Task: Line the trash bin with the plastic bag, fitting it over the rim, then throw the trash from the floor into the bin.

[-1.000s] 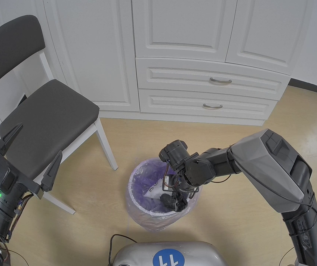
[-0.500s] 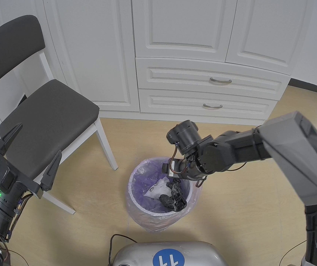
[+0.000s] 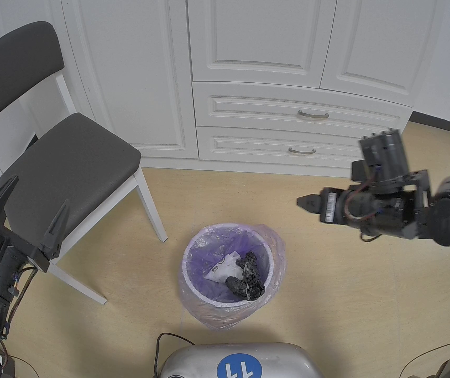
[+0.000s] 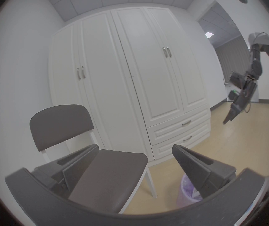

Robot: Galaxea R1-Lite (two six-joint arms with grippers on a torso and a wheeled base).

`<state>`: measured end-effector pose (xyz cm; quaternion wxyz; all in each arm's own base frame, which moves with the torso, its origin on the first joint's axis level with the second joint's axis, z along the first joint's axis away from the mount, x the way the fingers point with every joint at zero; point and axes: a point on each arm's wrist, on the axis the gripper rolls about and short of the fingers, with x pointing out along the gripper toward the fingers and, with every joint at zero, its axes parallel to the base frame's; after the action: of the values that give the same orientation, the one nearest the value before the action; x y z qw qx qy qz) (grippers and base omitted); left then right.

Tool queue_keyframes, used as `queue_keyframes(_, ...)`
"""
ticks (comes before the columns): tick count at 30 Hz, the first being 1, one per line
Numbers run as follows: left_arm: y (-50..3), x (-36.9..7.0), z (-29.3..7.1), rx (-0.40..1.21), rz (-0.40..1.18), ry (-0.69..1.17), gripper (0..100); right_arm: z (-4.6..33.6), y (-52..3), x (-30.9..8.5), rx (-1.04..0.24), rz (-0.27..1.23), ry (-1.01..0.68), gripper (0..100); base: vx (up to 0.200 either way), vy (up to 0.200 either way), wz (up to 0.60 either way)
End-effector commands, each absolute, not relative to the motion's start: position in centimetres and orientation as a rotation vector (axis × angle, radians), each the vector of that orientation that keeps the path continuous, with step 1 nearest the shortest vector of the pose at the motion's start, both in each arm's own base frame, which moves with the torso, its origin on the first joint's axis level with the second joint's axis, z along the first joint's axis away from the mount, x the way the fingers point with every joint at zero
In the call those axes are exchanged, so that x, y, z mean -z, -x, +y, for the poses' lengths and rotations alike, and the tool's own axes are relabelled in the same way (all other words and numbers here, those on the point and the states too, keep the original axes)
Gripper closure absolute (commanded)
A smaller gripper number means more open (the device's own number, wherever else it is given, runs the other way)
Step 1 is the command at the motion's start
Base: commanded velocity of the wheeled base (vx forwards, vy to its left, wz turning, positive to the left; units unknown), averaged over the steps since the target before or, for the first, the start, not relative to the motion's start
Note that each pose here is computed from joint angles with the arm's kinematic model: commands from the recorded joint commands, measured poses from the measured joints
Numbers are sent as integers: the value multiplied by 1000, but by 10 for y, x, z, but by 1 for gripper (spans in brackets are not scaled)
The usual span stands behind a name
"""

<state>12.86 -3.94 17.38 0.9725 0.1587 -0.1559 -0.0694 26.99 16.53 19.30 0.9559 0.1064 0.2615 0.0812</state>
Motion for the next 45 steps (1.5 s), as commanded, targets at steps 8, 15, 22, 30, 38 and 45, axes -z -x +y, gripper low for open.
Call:
queue_keyframes(8, -78, -204, -15, -5, -518, -83, 0, 10, -55, -239, -16, -177, -187, 0, 0, 0, 0)
queue_keyframes(15, -48, -208, -7, -4, -531, -57, 0, -9, 10, -214, 125, -391, -200, 0, 0, 0, 0)
queue_keyframes(22, -18, -202, 1, -64, -542, -52, 0, -9, 41, -180, 218, -511, -186, 0, 0, 0, 0)
queue_keyframes(30, 21, -186, 6, -168, -582, -55, 0, -5, 43, -139, 211, -511, -163, 0, 0, 0, 0)
queue_keyframes(38, 39, -164, 3, -226, -556, -64, 0, -5, 32, -117, 194, -425, -138, 0, 0, 0, 0)
queue_keyframes(45, 37, -142, 3, -211, -501, -36, 0, -4, 27, -104, 140, -284, -111, 0, 0, 0, 0)
